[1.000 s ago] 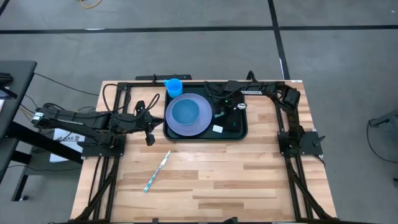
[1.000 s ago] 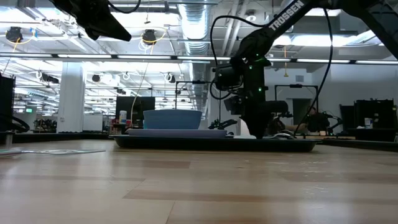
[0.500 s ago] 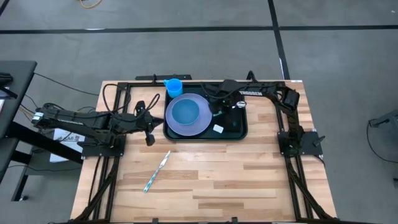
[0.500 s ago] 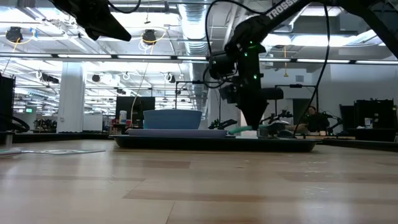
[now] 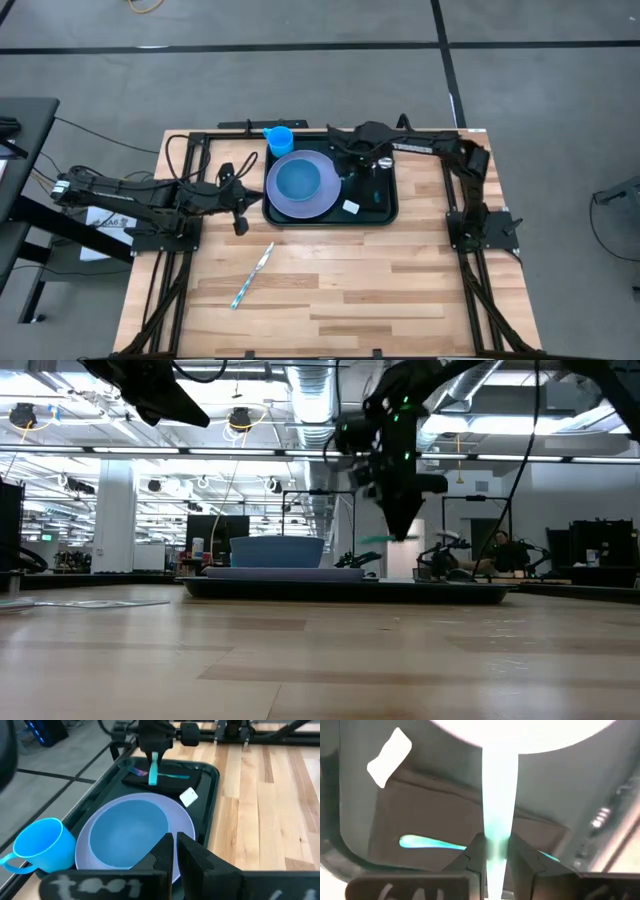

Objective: Set up tray
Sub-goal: Put the blue spoon on top of the black napkin to the left of the blue fork on the black tray

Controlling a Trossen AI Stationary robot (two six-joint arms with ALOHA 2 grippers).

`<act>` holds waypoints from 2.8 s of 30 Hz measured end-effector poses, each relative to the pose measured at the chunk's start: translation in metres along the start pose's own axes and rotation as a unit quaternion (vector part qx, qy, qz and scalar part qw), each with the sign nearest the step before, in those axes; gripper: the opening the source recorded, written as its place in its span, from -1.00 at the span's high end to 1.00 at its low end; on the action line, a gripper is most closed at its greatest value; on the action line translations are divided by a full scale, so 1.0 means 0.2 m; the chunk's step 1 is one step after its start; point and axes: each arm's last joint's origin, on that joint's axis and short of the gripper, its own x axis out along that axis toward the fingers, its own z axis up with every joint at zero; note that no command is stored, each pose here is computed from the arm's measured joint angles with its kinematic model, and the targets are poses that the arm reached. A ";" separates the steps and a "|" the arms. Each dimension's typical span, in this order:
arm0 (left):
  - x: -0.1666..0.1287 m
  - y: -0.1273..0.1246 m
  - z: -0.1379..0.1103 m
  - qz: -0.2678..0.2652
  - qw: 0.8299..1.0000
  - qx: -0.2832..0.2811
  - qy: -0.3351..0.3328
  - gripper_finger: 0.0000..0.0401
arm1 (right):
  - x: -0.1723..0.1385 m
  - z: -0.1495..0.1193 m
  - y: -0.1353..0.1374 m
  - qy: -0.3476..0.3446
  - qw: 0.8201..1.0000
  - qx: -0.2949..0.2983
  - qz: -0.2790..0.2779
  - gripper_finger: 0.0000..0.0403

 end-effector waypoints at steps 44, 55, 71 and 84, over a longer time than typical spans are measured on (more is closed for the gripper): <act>0.43 -0.21 0.13 -0.321 0.901 -0.046 -0.290 0.93 | -0.46 -0.05 0.91 -0.816 0.518 -0.203 -0.154 0.78; 0.60 -0.22 0.08 -0.379 0.854 -0.134 -0.331 0.93 | -0.48 -0.04 0.98 -0.824 0.502 -0.229 -0.130 0.78; 0.67 -0.17 0.04 -0.419 0.848 -0.172 -0.275 0.63 | -0.48 -0.04 0.99 -0.824 0.501 -0.232 -0.127 0.77; 0.67 -0.21 0.08 -0.427 0.846 -0.169 -0.272 0.19 | -0.47 -0.04 0.97 -0.823 0.503 -0.229 -0.133 0.77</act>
